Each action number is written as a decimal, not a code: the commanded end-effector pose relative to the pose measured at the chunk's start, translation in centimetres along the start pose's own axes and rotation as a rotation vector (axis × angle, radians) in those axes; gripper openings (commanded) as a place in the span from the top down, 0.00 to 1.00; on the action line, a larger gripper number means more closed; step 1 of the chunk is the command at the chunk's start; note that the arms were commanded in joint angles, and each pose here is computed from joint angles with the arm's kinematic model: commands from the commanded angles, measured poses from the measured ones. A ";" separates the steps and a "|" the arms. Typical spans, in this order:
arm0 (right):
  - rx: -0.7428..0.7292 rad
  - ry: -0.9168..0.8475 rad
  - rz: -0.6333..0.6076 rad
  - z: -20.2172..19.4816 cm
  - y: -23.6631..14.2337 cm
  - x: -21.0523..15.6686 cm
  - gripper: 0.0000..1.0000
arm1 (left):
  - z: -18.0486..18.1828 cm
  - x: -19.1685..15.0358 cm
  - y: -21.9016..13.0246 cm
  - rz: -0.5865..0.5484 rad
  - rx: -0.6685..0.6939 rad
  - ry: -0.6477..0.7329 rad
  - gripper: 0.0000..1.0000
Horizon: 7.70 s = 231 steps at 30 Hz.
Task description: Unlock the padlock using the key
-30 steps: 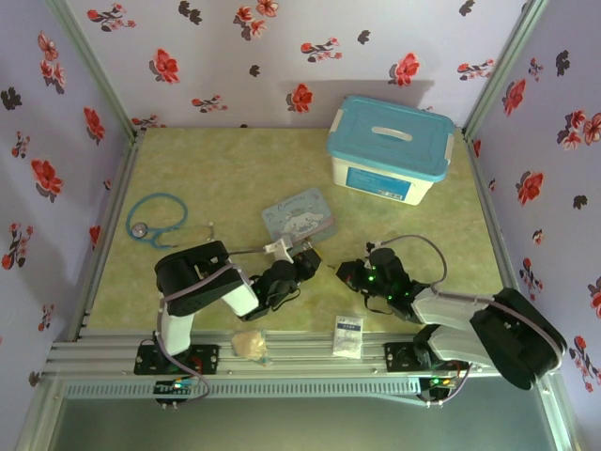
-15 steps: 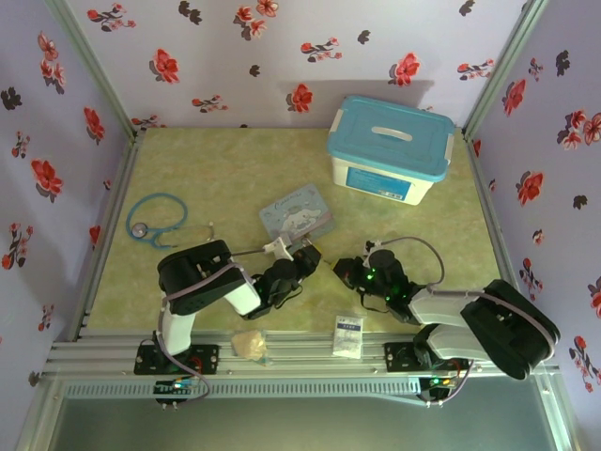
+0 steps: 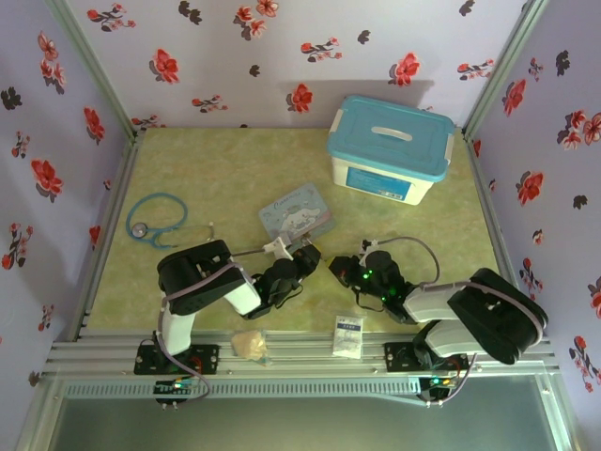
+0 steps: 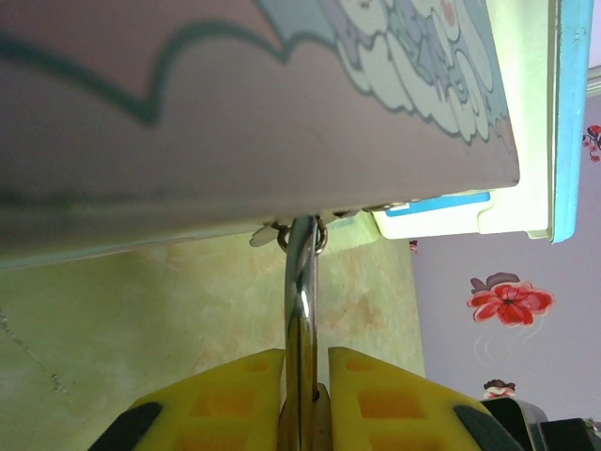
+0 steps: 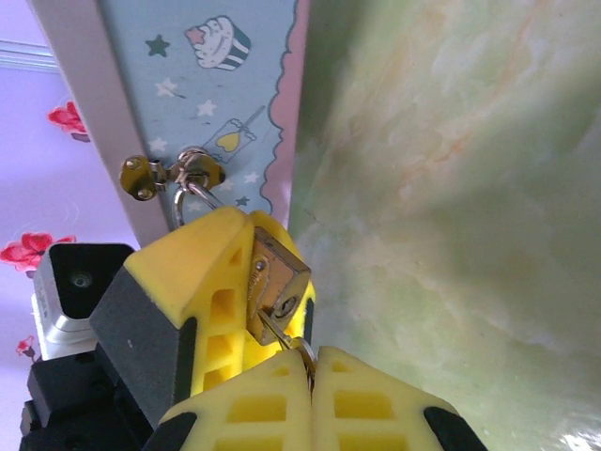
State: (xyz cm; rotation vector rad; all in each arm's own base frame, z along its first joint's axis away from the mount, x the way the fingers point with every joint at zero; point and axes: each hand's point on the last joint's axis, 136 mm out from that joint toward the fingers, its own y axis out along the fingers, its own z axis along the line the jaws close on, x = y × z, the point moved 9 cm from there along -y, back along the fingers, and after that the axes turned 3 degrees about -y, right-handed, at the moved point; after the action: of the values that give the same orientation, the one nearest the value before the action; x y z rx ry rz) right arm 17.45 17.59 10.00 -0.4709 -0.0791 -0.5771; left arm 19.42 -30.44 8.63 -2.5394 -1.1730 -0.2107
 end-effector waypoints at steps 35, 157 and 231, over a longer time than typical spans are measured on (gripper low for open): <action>0.122 0.014 -0.055 0.0 0.5 -0.1 1.00 | 0.3 -0.6 0.0 0.023 0.003 -0.090 1.00; -0.050 -0.106 0.131 0.0 -5.0 2.0 1.00 | -4.2 -0.9 0.7 0.129 -0.072 -0.186 1.00; 0.334 -0.441 0.287 10.4 -7.0 2.7 0.25 | -11.3 3.2 -6.2 0.150 -0.345 0.331 1.00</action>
State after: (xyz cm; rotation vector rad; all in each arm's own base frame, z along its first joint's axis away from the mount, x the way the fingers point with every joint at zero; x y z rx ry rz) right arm 16.69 15.61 20.33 -0.3215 -0.4239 -0.1479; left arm 16.43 -29.68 21.22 -2.7189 -0.7026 -0.9104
